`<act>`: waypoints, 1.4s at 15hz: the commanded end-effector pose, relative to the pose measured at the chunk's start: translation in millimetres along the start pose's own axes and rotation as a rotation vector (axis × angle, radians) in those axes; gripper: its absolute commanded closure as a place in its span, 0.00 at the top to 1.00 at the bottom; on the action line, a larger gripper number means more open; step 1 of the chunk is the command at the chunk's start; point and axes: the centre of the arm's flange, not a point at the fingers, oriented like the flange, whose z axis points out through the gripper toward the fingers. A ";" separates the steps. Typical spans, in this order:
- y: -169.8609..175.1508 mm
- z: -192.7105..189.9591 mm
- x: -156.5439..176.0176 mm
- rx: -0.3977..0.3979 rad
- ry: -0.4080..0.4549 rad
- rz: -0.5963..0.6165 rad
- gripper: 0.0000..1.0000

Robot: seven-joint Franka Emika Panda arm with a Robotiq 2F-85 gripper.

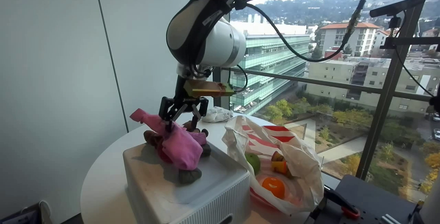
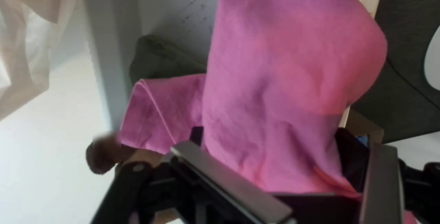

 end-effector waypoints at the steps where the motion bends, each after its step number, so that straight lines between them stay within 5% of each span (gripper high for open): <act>1: 36.6 -47.0 -10.0 0.043 -0.021 0.087 1.00; 7: 114.9 -92.5 -54.7 0.085 -0.077 0.302 1.00; 11: 161.1 -86.6 -90.7 0.060 -0.193 0.452 1.00; 21: 217.6 20.8 -147.0 0.052 -0.399 0.596 1.00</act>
